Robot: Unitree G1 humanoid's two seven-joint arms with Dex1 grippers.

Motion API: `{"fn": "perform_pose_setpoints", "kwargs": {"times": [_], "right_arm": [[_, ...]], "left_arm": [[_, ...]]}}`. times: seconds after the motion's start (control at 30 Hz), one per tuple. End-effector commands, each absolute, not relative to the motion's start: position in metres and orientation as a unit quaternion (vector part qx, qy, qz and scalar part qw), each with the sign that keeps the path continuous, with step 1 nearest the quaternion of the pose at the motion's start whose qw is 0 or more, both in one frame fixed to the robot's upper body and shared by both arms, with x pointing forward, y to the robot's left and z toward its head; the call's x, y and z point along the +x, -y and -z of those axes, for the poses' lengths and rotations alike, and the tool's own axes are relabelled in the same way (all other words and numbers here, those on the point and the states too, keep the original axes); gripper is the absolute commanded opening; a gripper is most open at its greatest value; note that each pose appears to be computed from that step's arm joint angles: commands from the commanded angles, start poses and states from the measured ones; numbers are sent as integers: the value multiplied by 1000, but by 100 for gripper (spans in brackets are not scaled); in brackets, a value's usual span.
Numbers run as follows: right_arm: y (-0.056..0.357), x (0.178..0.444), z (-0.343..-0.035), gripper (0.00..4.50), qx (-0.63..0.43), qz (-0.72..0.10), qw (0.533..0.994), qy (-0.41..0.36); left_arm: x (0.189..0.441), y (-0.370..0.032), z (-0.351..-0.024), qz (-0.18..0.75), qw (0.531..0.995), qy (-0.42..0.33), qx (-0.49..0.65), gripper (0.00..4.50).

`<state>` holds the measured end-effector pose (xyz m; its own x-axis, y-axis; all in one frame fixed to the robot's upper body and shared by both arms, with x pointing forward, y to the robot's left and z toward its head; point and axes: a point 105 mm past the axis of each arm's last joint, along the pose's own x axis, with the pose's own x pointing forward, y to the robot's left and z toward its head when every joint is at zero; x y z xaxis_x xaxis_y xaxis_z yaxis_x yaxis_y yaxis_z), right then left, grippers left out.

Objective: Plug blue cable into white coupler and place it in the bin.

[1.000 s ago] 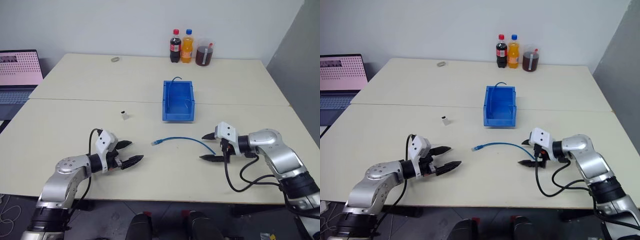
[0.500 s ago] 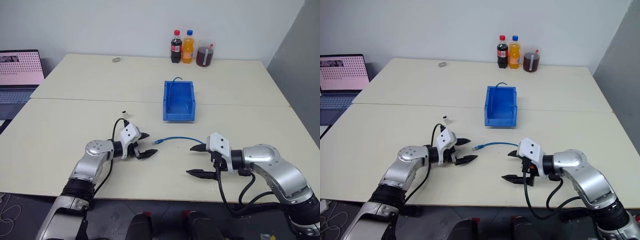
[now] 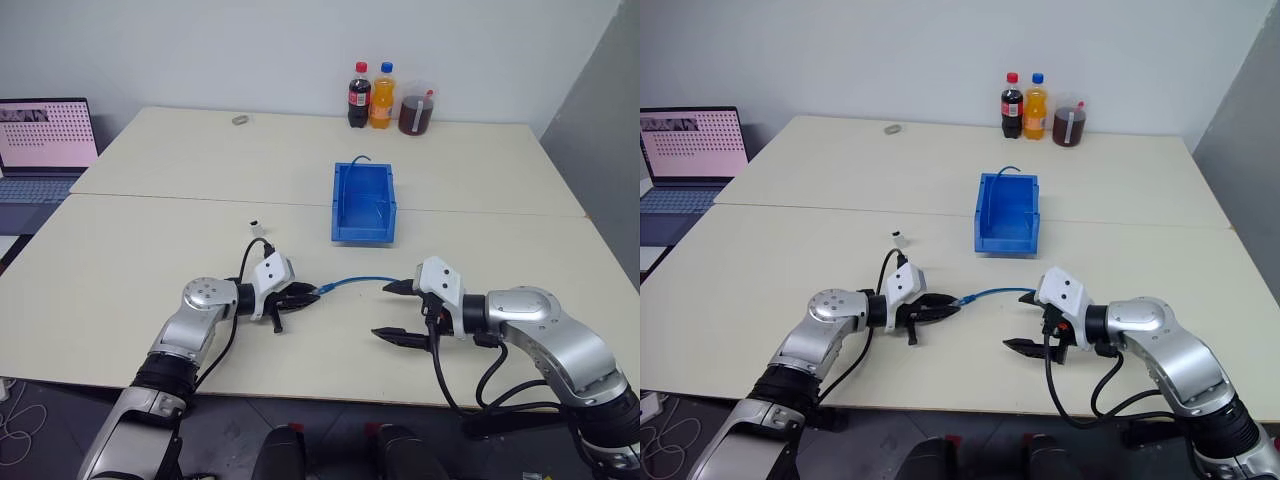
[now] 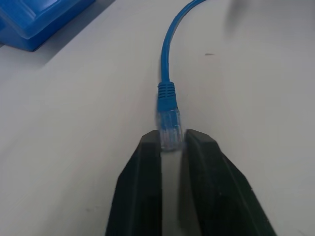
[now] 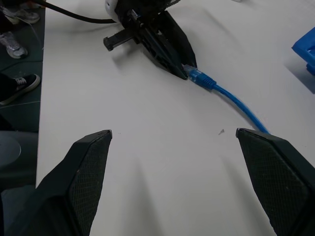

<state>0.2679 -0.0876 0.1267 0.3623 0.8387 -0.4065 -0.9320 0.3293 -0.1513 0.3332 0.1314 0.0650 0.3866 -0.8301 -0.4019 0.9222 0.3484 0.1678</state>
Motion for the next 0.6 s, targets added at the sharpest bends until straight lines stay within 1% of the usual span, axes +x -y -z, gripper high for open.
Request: {"fn": "perform_pose_setpoints", "kwargs": {"times": [0.03,0.17,0.3,0.37,0.43,0.5,0.6], "right_arm": [[86,267,-145,430,-181,-550,810,-94],[82,261,-148,430,-152,-555,814,-75],[79,253,-144,430,-121,-559,817,-73],[71,242,-147,430,-39,-576,813,-79],[68,238,-150,430,16,-579,811,-86],[68,238,-150,430,35,-576,812,-94],[68,238,-151,430,52,-574,811,-102]], "left_arm": [[321,-134,-34,543,798,-183,189,22],[321,-126,-51,549,806,-147,169,22],[315,-115,-81,561,813,-105,114,22],[304,-107,-108,583,805,-86,65,22],[292,-100,-130,602,794,-77,18,22],[285,-97,-141,613,786,-77,-9,22],[277,-94,-149,620,780,-80,-21,22]]}}
